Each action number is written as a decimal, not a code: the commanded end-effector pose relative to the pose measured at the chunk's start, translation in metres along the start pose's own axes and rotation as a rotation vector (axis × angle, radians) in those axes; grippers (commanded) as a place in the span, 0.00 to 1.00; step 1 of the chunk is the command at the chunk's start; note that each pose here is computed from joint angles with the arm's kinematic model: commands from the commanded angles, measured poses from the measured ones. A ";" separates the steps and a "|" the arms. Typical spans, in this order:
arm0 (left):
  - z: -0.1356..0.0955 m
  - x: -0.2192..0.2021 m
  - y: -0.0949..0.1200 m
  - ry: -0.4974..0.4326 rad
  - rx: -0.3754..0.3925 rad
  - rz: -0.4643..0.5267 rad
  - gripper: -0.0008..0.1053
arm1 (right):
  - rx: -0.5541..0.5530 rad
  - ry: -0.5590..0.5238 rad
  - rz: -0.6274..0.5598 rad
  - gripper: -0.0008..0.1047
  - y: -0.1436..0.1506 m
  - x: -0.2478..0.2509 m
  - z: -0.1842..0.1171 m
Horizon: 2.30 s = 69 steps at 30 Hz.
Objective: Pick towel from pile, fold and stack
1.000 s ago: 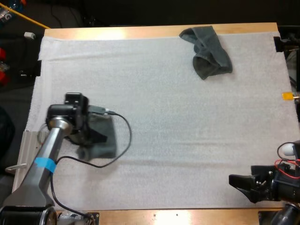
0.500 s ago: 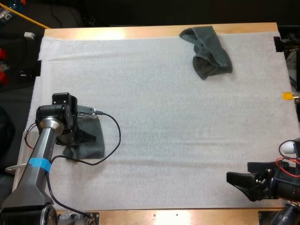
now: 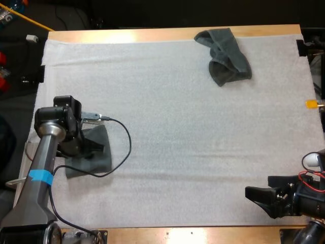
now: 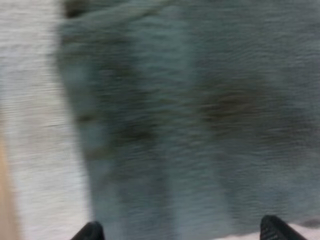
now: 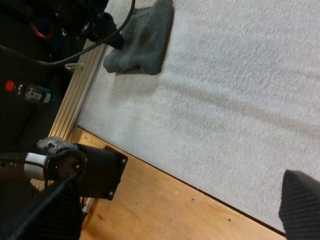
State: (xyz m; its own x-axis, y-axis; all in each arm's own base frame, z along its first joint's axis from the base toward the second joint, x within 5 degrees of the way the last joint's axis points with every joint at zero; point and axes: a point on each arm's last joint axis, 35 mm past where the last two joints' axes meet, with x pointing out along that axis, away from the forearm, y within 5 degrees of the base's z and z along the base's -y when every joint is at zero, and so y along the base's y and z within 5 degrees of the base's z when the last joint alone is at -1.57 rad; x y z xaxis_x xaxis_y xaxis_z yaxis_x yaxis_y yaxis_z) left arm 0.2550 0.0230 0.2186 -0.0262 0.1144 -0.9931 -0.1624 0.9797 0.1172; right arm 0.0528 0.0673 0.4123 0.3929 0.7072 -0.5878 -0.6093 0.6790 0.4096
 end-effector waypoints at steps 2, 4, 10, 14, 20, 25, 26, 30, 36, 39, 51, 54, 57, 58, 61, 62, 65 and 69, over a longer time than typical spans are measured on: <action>-0.003 0.007 -0.002 -0.005 -0.025 -0.049 0.57 | -0.013 -0.005 0.013 0.75 0.001 -0.001 0.001; -0.005 0.015 -0.003 -0.010 -0.039 -0.065 0.57 | -0.014 -0.006 0.013 0.75 0.001 -0.001 0.001; -0.008 0.037 -0.007 -0.057 -0.071 -0.124 0.57 | -0.014 -0.006 0.013 0.75 0.001 -0.001 0.001; -0.011 0.045 -0.007 -0.063 -0.072 -0.113 0.57 | -0.014 -0.006 0.013 0.75 0.001 -0.001 0.001; -0.010 0.045 -0.007 -0.071 -0.073 -0.114 0.57 | -0.014 -0.006 0.013 0.75 0.001 -0.001 0.001; 0.000 0.033 -0.007 -0.123 -0.076 -0.121 0.57 | -0.014 -0.006 0.013 0.75 0.001 -0.001 0.001; 0.005 0.028 -0.007 -0.143 -0.077 -0.123 0.57 | -0.014 -0.006 0.013 0.75 0.001 -0.001 0.001; 0.023 0.012 -0.007 -0.259 -0.085 -0.149 0.57 | -0.014 -0.006 0.013 0.75 0.001 -0.001 0.001; 0.037 0.014 -0.008 -0.355 -0.091 -0.160 0.57 | -0.014 -0.006 0.013 0.75 0.001 -0.001 0.001; 0.043 0.026 -0.010 -0.330 -0.089 -0.157 0.57 | -0.014 -0.006 0.013 0.75 0.001 -0.001 0.001; 0.054 0.038 -0.013 -0.261 -0.085 -0.149 0.57 | -0.013 -0.021 -0.026 0.75 0.000 -0.001 0.001; 0.056 0.015 -0.010 -0.291 -0.087 -0.153 0.57 | -0.013 -0.028 -0.043 0.75 -0.001 -0.001 0.002; 0.055 -0.017 -0.007 -0.364 -0.088 -0.176 0.57 | -0.013 -0.030 -0.048 0.75 -0.001 -0.001 0.002; 0.054 -0.025 -0.006 -0.387 -0.087 -0.191 0.57 | -0.013 -0.030 -0.048 0.75 -0.001 -0.001 0.002; 0.044 -0.060 -0.004 -0.491 -0.069 -0.285 0.57 | -0.013 -0.030 -0.048 0.75 -0.001 -0.001 0.002; 0.038 -0.074 -0.003 -0.535 -0.061 -0.318 0.57 | -0.018 -0.036 -0.049 0.75 -0.001 -0.001 0.002; 0.020 -0.102 -0.001 -0.627 -0.055 -0.400 0.57 | -0.061 -0.064 -0.042 0.75 0.000 -0.001 0.005; -0.008 -0.135 0.005 -0.745 -0.061 -0.446 0.57 | -0.073 -0.113 -0.135 0.75 -0.002 0.004 0.013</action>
State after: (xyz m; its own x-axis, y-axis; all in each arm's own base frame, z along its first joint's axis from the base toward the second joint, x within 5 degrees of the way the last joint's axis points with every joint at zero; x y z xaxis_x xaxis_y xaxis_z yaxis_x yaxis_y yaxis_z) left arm 0.2549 0.0111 0.3468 0.6866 -0.1697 -0.7070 -0.0579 0.9565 -0.2858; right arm 0.0619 0.0699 0.4168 0.5267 0.6449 -0.5537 -0.5956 0.7448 0.3010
